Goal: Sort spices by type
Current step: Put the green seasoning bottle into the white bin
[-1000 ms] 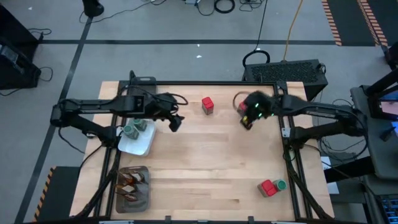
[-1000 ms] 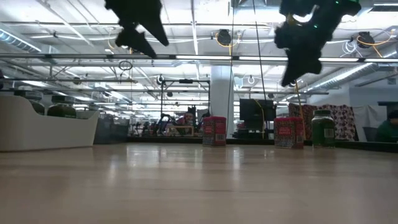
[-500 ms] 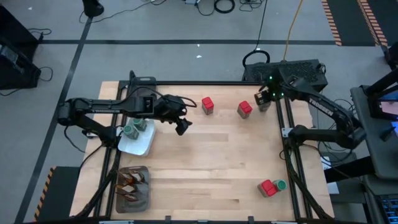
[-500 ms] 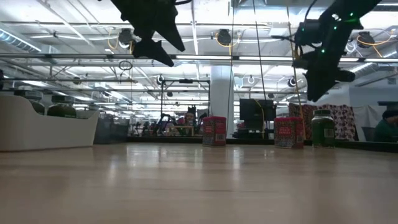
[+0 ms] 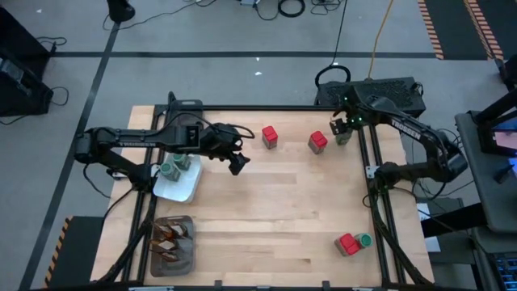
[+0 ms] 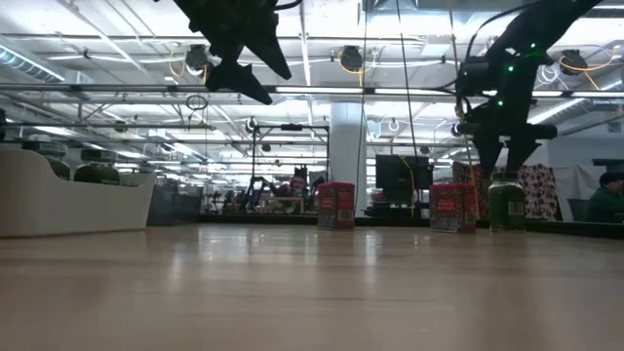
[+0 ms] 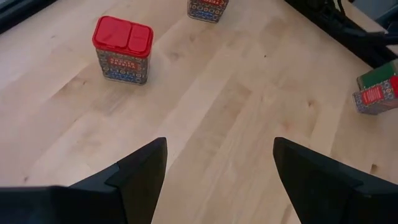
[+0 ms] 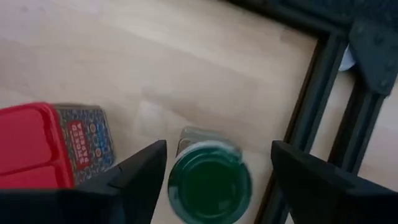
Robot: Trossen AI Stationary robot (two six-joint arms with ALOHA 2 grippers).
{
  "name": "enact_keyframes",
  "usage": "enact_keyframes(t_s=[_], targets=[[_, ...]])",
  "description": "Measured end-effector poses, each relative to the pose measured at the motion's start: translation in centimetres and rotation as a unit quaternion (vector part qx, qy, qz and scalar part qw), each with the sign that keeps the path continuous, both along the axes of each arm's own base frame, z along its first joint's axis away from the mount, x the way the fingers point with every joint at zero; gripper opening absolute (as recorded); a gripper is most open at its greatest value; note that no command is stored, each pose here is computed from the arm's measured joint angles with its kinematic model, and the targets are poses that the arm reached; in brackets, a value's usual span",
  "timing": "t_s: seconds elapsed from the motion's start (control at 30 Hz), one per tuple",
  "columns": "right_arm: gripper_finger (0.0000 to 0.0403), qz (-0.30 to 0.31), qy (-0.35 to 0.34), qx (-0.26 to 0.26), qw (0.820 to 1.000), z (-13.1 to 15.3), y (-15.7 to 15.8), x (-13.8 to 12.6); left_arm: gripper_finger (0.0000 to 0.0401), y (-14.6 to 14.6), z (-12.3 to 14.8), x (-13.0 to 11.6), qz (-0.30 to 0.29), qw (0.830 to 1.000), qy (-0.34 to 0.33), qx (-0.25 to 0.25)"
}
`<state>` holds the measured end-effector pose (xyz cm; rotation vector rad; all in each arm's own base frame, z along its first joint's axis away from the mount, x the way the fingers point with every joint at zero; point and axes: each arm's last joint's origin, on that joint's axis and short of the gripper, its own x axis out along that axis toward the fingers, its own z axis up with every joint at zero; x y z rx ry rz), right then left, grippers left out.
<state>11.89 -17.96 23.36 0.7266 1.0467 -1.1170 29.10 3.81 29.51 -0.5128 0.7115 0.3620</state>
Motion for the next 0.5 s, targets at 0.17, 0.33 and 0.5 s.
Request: enact_keyframes(t_s=[0.17,0.33,0.5], targets=[[0.0274,-0.012,0.015,0.030,0.999,-1.0,-0.3,0.2,0.0297,0.0,0.0,0.0,0.001,1.000,0.000,-0.002],[0.0264,-0.015,0.024,0.044,0.999,-1.7,-0.7,0.5,0.0297,0.0,0.0,0.0,0.002,1.000,0.000,-0.002],[0.0259,-0.018,0.032,0.058,0.998,-2.5,-1.0,0.7,0.0297,0.0,0.0,0.0,0.001,1.000,-0.002,-0.002]])
